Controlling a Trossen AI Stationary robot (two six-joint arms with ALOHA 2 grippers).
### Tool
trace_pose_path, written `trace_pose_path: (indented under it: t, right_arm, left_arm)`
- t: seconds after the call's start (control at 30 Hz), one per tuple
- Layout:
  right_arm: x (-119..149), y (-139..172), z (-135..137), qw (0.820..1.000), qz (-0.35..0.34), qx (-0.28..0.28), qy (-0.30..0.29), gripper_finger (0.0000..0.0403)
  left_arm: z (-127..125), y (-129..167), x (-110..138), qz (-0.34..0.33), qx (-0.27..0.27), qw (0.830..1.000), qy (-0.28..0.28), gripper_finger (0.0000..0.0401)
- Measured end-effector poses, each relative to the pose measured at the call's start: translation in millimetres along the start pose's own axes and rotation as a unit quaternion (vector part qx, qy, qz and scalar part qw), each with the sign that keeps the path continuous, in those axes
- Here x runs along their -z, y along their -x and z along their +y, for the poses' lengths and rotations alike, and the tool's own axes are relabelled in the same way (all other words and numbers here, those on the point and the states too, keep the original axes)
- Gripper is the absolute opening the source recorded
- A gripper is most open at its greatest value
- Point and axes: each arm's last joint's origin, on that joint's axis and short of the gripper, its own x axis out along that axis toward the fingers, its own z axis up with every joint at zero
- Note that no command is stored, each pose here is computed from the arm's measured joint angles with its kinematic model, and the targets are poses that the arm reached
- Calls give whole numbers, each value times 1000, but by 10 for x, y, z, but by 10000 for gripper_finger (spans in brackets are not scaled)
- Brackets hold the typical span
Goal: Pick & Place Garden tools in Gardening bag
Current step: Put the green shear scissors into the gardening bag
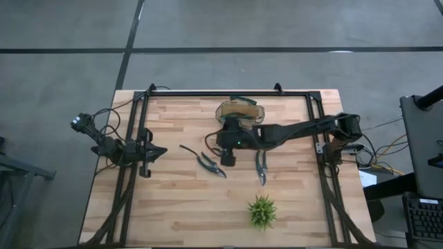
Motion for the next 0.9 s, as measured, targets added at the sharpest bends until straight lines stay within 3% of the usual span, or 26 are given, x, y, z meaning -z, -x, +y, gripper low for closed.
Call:
trace_pose_path:
  t: [0.23, 0.53, 0.67, 0.9]
  right_arm:
    - [106, -388, 113, 998, -21, 2, -51, 274]
    - [227, -857, 277, 999, 17, 1, -38, 262]
    - [222, -878, 285, 999, 43, -1, -28, 254]
    - [261, -574, 197, 994, 109, -1, -1, 241]
  left_arm:
    - [-1, 0, 5, 2, 1, 1000, -2, 14]
    - [-2, 0, 4, 1, 2, 1000, -1, 14]
    - [-2, 0, 5, 2, 2, 1000, -2, 14]
    - [-3, -1, 5, 2, 3, 1000, -2, 14]
